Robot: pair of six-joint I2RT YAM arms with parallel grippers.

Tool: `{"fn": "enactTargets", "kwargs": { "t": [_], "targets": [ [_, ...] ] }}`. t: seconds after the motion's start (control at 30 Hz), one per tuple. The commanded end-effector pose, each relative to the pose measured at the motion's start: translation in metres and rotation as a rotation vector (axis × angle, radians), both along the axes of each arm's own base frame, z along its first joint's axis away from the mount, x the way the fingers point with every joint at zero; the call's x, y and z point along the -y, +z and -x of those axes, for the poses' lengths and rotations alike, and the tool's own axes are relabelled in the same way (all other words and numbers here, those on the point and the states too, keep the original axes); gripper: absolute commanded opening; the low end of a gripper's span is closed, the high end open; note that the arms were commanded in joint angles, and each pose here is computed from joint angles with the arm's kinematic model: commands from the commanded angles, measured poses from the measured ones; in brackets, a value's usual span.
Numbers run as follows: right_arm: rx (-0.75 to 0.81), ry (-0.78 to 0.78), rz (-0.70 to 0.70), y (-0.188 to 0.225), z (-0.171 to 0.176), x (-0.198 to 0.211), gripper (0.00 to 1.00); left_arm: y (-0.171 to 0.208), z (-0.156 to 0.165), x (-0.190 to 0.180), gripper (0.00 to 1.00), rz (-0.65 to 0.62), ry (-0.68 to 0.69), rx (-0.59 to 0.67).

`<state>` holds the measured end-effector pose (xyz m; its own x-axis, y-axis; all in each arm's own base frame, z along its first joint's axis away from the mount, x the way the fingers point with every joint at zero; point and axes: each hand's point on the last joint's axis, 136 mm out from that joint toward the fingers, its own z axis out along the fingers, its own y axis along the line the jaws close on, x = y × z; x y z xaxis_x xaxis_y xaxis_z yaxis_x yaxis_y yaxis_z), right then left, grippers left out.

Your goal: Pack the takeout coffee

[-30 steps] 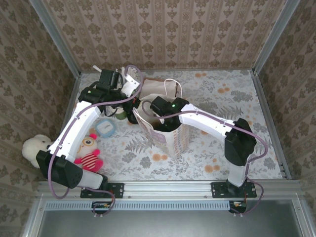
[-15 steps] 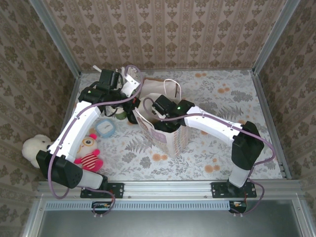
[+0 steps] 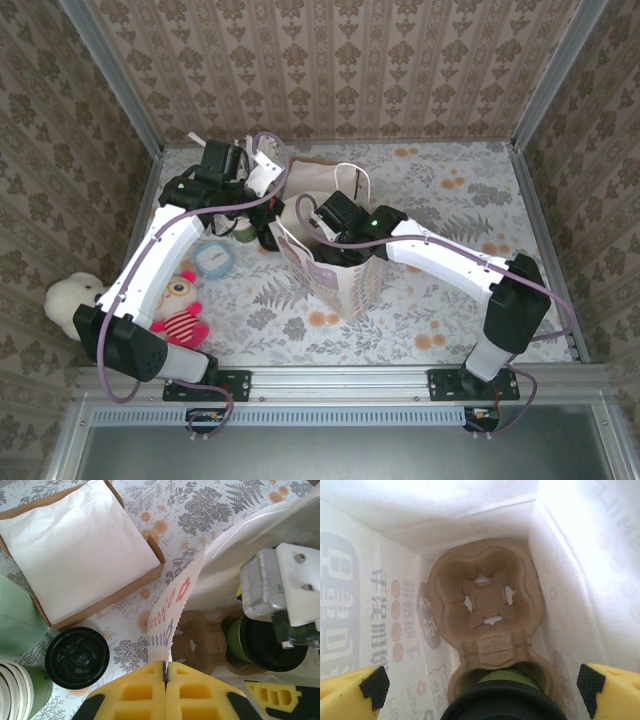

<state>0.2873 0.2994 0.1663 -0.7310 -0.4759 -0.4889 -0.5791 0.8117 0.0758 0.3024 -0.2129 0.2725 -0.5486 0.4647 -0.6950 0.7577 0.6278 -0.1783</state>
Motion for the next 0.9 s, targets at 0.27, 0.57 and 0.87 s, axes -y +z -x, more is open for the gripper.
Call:
{"fn": "enactTargets", "kwargs": {
  "t": [0.27,0.57,0.87],
  "targets": [
    [0.215,0.033,-0.185,0.054,-0.01,-0.008,1.0,-0.005,0.004,0.002,0.0,0.0,-0.019,-0.015],
    [0.402,0.178,-0.367,0.107,-0.01,-0.033,1.0,0.0,0.002,0.003,0.0,0.014,-0.003,-0.008],
    [0.638,0.264,-0.483,0.171,0.004,-0.024,1.0,0.01,-0.005,0.0,0.0,0.021,0.054,0.005]
  ]
}}
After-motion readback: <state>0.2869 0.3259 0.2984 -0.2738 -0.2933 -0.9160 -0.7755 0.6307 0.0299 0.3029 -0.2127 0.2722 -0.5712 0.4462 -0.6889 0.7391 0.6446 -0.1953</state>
